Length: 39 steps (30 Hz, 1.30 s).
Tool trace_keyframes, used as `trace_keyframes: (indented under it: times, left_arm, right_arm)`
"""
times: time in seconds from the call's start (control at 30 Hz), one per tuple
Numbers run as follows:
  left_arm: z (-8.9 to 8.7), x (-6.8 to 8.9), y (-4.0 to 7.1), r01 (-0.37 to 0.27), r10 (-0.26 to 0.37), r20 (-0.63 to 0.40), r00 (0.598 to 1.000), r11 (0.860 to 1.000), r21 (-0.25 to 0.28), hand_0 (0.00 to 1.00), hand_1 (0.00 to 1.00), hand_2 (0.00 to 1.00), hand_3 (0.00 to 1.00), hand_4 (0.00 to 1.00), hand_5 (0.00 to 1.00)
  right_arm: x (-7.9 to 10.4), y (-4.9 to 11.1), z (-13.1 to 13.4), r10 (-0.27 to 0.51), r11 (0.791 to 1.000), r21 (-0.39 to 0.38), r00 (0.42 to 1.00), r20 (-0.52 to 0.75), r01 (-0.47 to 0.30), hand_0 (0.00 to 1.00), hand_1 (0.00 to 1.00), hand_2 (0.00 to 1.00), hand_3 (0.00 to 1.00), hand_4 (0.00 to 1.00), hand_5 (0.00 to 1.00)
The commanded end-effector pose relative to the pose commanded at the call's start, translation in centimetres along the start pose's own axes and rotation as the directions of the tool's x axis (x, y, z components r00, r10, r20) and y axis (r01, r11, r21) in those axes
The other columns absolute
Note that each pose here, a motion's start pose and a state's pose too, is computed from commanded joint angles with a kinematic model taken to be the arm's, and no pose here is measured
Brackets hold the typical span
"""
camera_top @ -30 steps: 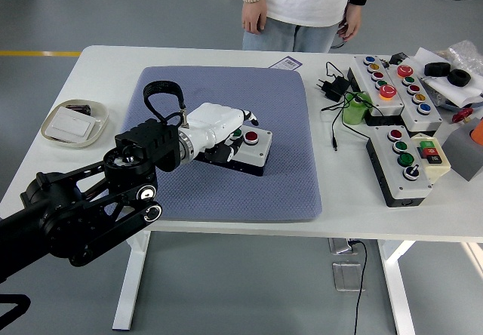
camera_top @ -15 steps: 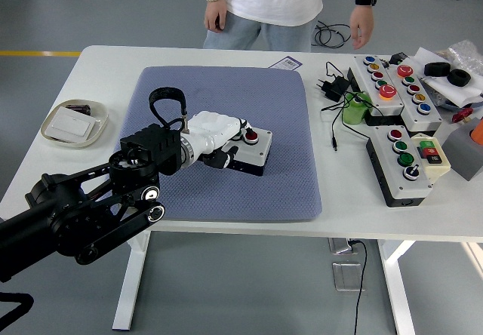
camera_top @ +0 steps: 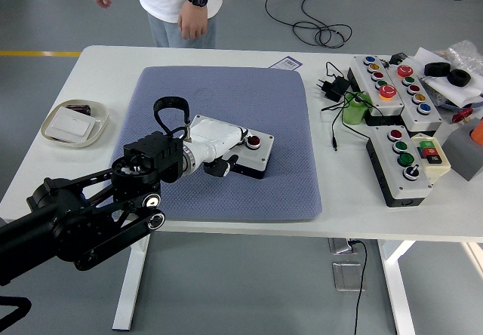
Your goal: Pick up the button,place it on the desk,press the button,press the button
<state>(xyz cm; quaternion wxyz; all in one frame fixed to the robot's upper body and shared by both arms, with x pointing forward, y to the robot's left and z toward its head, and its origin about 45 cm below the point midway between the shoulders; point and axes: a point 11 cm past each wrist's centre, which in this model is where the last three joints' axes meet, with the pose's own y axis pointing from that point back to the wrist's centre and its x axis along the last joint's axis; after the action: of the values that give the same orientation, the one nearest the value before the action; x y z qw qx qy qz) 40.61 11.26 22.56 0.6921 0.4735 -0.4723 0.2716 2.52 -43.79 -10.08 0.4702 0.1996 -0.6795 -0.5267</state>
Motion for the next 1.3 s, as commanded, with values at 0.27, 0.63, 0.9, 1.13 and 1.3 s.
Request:
trace_keyframes:
  times: [0.27,0.63,0.9,1.13,1.3]
  left_arm:
    - [0.0,0.0,0.1,-0.009,0.009,0.0,1.0,1.0,0.001,0.031,0.002,0.034,0.83,0.375,0.002]
    - [-1.9,6.1,2.1,-0.237,0.237,-0.178,0.955,0.971,0.023,0.035,0.015,0.065,0.867,0.58,0.002]
    - [-6.7,10.9,5.7,-0.496,0.48,-0.538,0.693,0.859,0.127,0.509,0.607,0.623,0.998,0.781,0.705]
    - [-12.8,12.0,8.3,-0.587,0.524,-0.75,0.403,0.777,0.226,0.755,0.796,0.833,0.939,0.763,0.865]
    - [-17.6,10.3,9.6,-0.555,0.477,-0.852,0.216,0.778,0.295,0.85,0.868,0.886,0.89,0.741,0.998]
  right_arm:
    - [0.1,-0.1,0.2,0.003,1.0,-0.004,1.0,0.0,-0.003,0.643,0.508,0.547,0.587,0.236,0.345]
    - [0.2,-0.1,0.2,0.004,1.0,-0.003,1.0,-0.005,-0.004,0.643,0.508,0.547,0.587,0.236,0.345]
    - [0.2,-0.1,0.1,0.005,1.0,-0.001,1.0,-0.005,-0.005,0.643,0.508,0.547,0.587,0.236,0.345]
    - [0.2,0.0,0.0,0.003,1.0,-0.002,1.0,-0.004,-0.003,0.643,0.508,0.547,0.587,0.236,0.345]
    - [0.1,0.0,0.1,-0.001,1.0,-0.004,1.0,0.004,0.001,0.643,0.508,0.547,0.587,0.236,0.344]
